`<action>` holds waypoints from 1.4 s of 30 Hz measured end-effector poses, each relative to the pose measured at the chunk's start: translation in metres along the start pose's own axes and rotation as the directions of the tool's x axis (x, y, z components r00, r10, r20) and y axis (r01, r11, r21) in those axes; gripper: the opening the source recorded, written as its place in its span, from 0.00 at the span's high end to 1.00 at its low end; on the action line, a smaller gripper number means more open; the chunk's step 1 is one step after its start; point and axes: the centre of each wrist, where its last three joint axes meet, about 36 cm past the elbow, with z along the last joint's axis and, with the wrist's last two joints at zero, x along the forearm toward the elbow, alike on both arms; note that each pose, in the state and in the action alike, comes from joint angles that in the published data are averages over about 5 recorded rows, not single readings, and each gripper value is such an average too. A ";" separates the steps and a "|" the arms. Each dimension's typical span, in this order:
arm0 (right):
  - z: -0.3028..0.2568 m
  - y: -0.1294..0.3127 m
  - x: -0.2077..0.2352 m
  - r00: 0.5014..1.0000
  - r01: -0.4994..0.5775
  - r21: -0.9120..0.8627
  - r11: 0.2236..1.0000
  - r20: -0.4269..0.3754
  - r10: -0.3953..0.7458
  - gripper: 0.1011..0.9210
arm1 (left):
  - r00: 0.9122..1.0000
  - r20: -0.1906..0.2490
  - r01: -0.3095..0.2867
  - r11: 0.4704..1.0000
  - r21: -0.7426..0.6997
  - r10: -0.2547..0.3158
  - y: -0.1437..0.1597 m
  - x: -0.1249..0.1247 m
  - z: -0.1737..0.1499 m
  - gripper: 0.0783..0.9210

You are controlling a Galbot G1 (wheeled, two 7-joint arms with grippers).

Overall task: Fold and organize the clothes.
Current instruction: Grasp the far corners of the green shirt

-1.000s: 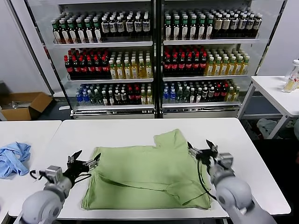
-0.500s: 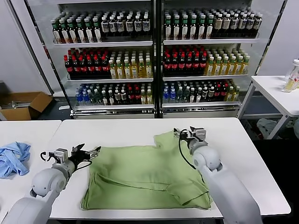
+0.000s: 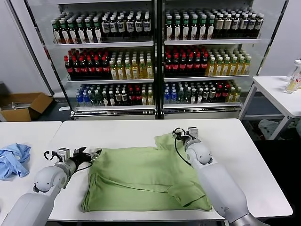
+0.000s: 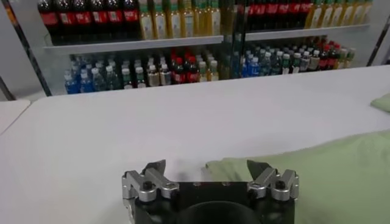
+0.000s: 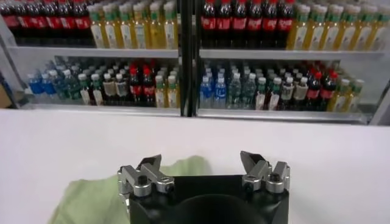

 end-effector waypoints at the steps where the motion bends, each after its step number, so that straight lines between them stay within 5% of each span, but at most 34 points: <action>1: 0.001 0.000 -0.002 1.000 -0.001 -0.002 1.000 -0.003 0.001 0.12 | 1.000 0.001 0.000 1.000 -0.001 0.000 0.000 -0.001 0.000 0.12; 19: 0.003 0.012 -0.025 1.000 0.011 -0.027 1.000 -0.019 -0.012 0.13 | 1.000 -0.020 -0.002 1.000 -0.014 0.002 0.010 -0.013 0.008 0.12; 42: 0.014 0.012 -0.034 1.000 0.018 -0.032 0.999 -0.020 -0.019 0.88 | 0.998 -0.001 -0.070 0.998 -0.006 0.070 0.014 -0.019 0.013 0.83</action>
